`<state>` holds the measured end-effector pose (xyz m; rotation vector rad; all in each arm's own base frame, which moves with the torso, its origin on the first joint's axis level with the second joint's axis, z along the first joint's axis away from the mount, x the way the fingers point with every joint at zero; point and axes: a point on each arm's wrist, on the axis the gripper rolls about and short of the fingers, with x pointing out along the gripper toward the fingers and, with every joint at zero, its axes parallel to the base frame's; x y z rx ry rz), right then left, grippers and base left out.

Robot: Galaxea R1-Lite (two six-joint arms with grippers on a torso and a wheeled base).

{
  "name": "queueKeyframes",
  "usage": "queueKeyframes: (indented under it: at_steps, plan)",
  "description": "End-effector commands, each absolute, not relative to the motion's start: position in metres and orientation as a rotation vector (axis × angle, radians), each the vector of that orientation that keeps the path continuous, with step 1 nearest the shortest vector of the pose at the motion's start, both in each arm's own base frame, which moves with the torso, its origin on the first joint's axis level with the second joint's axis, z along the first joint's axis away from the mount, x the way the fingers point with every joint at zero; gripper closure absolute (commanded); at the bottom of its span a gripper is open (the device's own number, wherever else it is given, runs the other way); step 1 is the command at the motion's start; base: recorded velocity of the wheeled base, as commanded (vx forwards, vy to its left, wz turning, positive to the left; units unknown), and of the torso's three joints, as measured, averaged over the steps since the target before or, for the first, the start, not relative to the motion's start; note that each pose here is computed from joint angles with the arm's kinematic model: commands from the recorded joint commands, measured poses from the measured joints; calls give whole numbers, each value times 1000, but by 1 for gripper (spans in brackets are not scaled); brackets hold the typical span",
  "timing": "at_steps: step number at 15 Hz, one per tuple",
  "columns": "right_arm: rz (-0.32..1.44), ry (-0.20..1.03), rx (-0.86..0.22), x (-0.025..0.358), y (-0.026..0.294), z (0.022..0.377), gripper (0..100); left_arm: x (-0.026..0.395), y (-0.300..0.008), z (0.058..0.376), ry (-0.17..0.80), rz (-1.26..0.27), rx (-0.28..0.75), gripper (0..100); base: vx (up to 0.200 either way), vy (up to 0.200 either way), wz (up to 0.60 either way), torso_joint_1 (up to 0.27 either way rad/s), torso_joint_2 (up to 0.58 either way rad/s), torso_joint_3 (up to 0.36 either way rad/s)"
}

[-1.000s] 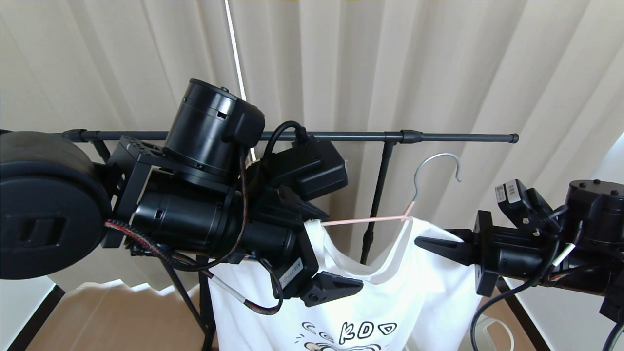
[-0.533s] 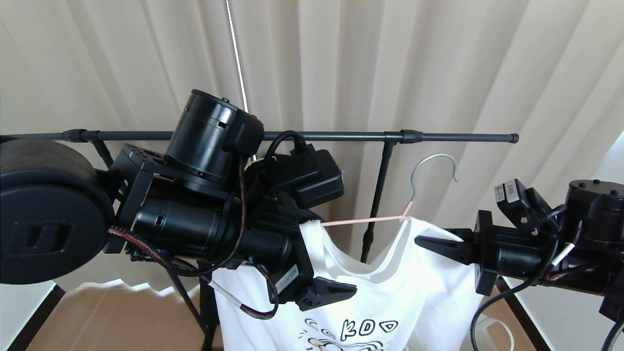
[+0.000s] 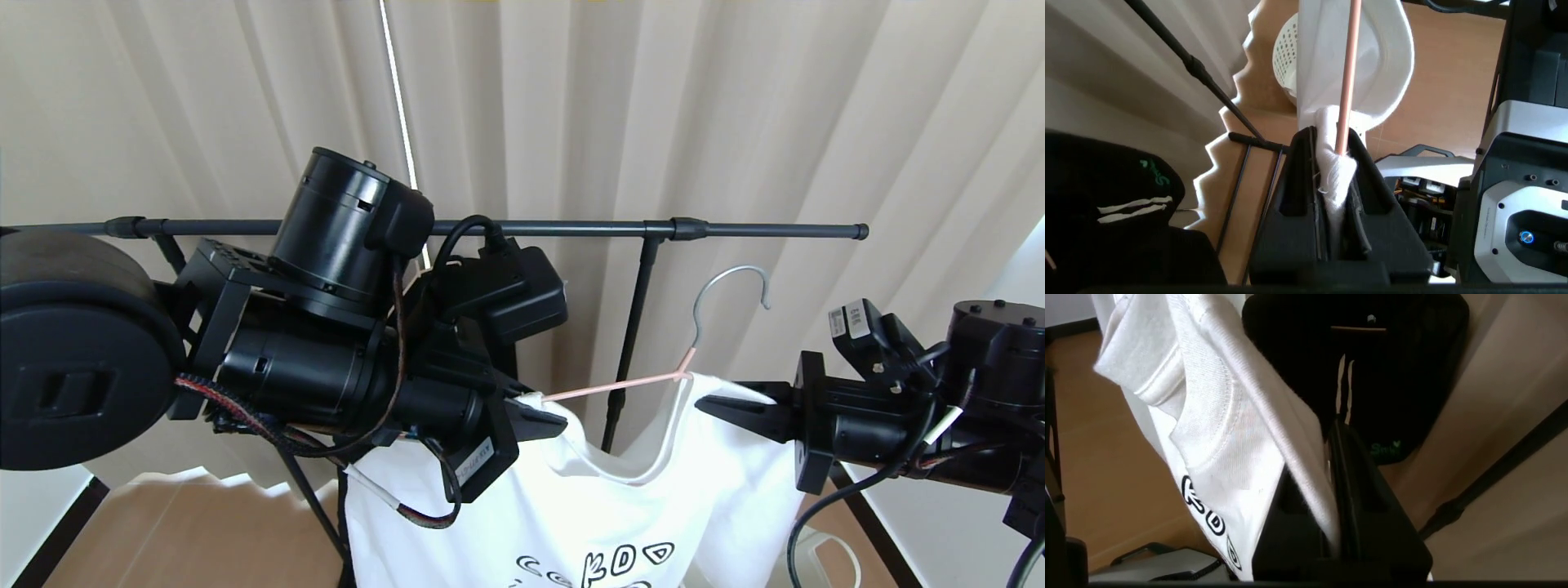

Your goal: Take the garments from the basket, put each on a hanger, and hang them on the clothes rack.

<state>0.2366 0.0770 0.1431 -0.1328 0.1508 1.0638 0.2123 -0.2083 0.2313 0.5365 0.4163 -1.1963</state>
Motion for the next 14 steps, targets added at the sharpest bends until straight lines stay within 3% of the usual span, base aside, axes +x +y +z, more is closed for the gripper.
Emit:
queueKeyframes:
  at_steps: [1, 6, 7, 14]
  plan:
    - [1064, 154, -133, 236, 77, 142, 100, 213, -208, 231, 417, -1192, 534, 100, 0, 0, 0, 0, 0, 0]
    - [1063, 142, -139, 234, 76, 145, 100, 213, -205, 234, 409, -1182, 532, 100, 0, 0, 0, 0, 0, 0]
    - [1065, 140, -139, 234, 76, 145, 0, 212, -204, 236, 404, -1181, 529, 100, 0, 0, 0, 0, 0, 0]
    - [1005, 107, -146, 237, 63, 154, 0, 208, -186, 235, 343, -1135, 505, 100, 0, 0, 0, 0, 0, 0]
